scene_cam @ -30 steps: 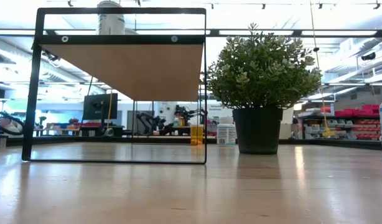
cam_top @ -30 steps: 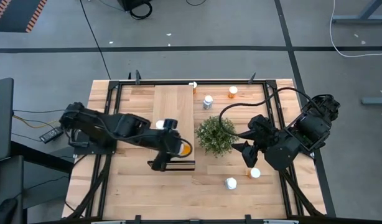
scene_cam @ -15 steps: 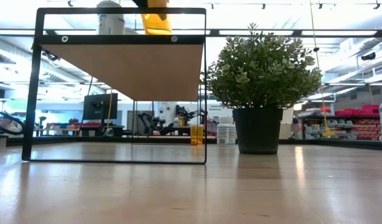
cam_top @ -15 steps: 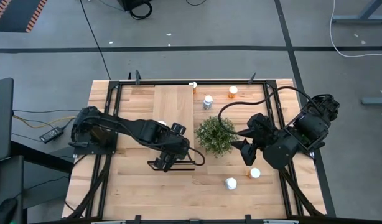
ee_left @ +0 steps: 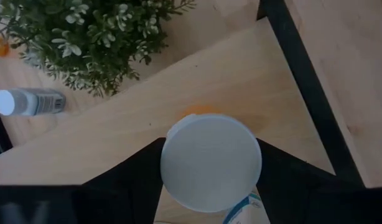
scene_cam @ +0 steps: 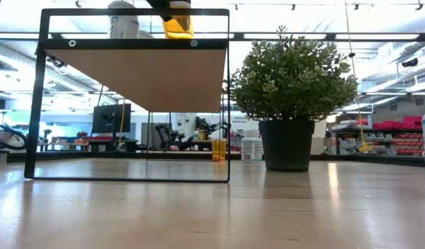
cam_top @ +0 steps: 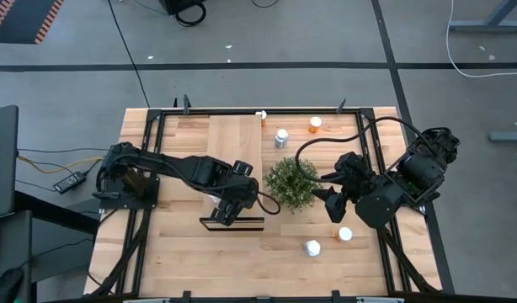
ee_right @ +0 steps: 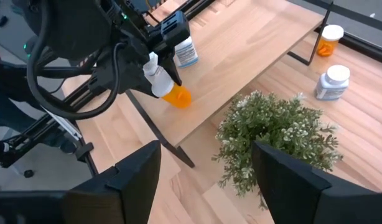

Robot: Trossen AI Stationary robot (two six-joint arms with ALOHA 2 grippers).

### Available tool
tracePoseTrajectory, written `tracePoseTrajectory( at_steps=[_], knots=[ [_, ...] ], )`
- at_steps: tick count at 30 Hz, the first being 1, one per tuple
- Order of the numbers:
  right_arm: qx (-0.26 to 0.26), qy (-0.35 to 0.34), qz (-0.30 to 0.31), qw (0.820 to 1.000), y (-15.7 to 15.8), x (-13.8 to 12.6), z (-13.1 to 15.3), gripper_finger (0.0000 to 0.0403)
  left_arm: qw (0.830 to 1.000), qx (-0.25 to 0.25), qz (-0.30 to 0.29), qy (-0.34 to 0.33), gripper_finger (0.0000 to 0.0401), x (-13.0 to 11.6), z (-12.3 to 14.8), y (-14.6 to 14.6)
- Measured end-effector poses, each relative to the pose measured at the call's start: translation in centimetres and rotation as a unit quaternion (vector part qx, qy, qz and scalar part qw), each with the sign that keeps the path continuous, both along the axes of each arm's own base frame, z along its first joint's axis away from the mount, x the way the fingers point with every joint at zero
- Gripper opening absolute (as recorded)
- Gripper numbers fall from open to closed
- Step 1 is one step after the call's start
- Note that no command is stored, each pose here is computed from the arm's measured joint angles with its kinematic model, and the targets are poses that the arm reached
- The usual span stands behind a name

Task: Pick and place medicine bottles onto shelf by color
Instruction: Put the bottom left orange pill bottle on the shelf

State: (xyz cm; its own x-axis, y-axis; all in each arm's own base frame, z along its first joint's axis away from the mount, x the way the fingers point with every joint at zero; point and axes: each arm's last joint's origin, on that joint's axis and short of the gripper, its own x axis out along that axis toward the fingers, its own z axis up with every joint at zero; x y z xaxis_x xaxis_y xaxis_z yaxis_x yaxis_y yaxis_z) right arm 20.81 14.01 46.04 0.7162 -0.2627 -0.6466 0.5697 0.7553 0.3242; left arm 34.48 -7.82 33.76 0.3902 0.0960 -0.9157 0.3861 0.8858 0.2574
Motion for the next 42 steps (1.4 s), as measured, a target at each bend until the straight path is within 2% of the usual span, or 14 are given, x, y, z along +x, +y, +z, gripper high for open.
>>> tracePoseTrajectory(
  at_steps=[26,42],
  knots=[
    [0.001,0.000,0.000,1.000,0.01,-0.01,0.00,0.0256,0.999,-0.029,-0.015,0.000,0.0225,0.03,0.01,-0.48],
    [0.000,0.000,0.001,1.000,0.01,-0.01,0.00,0.0256,0.999,-0.029,-0.012,0.000,0.0246,0.05,0.01,-0.40]
  ],
)
